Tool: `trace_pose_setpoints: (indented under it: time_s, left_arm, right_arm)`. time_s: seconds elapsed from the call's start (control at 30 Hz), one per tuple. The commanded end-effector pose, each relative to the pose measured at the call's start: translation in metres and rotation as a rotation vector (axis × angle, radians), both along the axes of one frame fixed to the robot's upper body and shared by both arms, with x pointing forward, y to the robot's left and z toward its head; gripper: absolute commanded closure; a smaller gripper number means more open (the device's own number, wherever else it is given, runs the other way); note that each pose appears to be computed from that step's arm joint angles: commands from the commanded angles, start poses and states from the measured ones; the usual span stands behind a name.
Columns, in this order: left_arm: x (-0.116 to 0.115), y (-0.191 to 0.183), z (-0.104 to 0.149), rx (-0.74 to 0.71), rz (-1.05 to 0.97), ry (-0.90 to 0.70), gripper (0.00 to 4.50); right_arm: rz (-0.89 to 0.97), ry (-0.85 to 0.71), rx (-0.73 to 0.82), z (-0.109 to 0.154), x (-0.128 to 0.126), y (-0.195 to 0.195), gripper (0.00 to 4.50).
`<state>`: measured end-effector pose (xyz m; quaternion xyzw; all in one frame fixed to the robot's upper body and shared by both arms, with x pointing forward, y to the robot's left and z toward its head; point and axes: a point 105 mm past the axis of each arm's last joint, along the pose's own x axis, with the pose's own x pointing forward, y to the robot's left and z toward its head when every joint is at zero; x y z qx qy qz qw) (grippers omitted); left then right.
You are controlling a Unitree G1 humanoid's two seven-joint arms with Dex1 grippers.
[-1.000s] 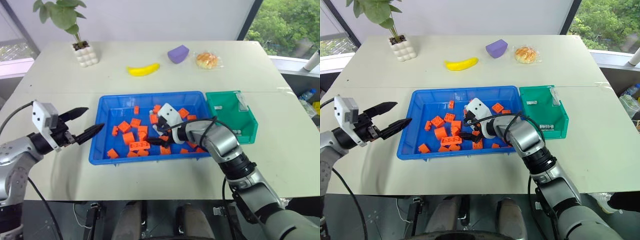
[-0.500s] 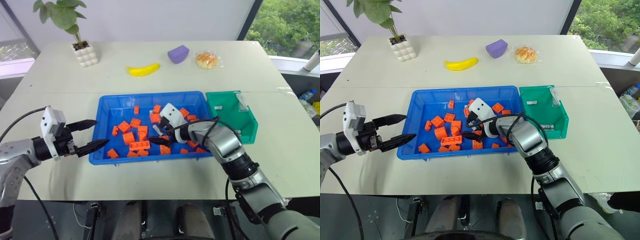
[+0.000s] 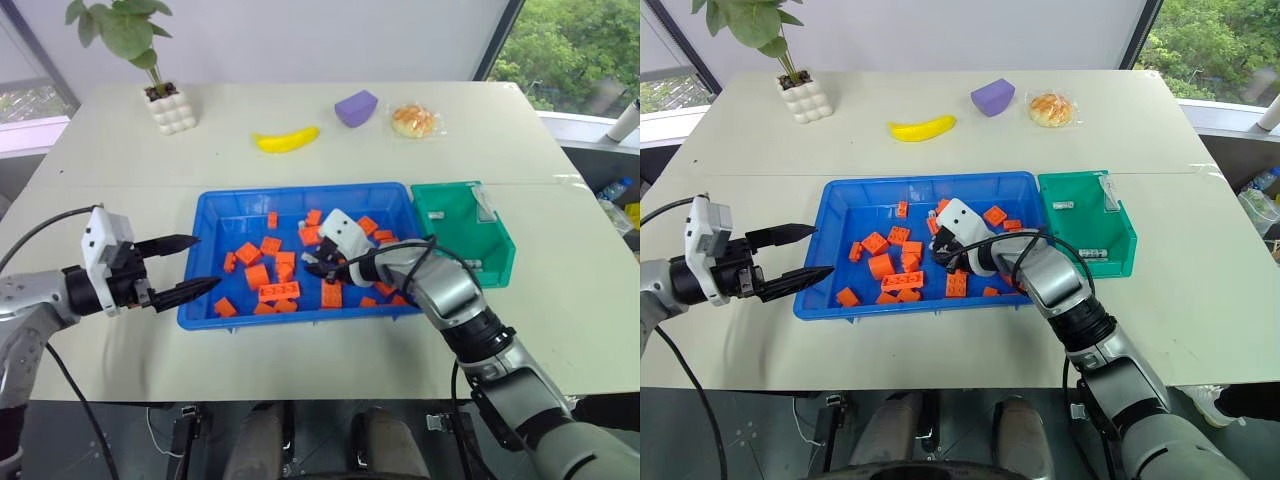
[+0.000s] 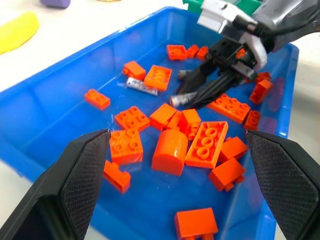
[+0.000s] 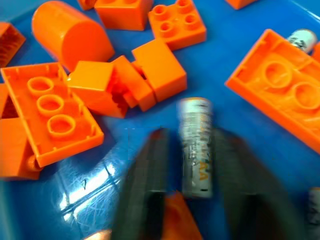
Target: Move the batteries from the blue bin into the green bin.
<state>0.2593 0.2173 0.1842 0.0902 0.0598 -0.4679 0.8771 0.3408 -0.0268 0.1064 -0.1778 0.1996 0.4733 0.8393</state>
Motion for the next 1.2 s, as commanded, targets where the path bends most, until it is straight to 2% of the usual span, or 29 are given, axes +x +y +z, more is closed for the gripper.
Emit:
trace_pose_setpoints:
  time_s: [0.03, 0.13, 0.2, 0.33, 0.43, 0.57, 0.7, 0.93, 1.2]
  left_arm:
    - [-0.005, -0.007, 0.01, 0.011, -0.05, -0.026, 0.0]
    - [-0.005, -0.01, 0.011, 0.007, -0.074, -0.023, 0.0]
    - [-0.001, -0.011, 0.014, -0.013, -0.08, -0.039, 0.0]
    - [0.012, -0.013, 0.027, -0.085, -0.086, -0.08, 0.0]
    - [0.021, -0.019, 0.034, -0.108, -0.135, -0.087, 0.0]
    - [0.04, -0.026, 0.042, -0.123, -0.188, -0.109, 0.0]
    - [0.062, -0.033, 0.046, -0.139, -0.217, -0.137, 0.0]
    - [0.088, -0.051, 0.045, -0.18, -0.271, -0.155, 0.0]
    - [0.101, -0.062, 0.039, -0.193, -0.306, -0.139, 0.0]
  right_arm:
    - [-0.004, 0.026, -0.046, -0.015, -0.003, -0.004, 4.38]
    - [-0.017, -0.032, -0.025, 0.0, 0.005, -0.002, 4.38]
    - [-0.019, -0.095, 0.009, 0.024, 0.011, 0.001, 4.38]
    - [-0.038, -0.219, 0.097, 0.088, 0.021, 0.0, 4.38]
    - [-0.069, -0.281, 0.146, 0.134, 0.022, -0.015, 4.38]
    - [-0.146, -0.359, 0.111, 0.163, 0.027, -0.049, 4.38]
    - [-0.244, -0.375, 0.059, 0.169, 0.029, -0.088, 4.38]
    - [-0.443, -0.325, -0.014, 0.147, 0.017, -0.152, 4.38]
    - [-0.566, -0.275, -0.022, 0.123, -0.002, -0.176, 4.38]
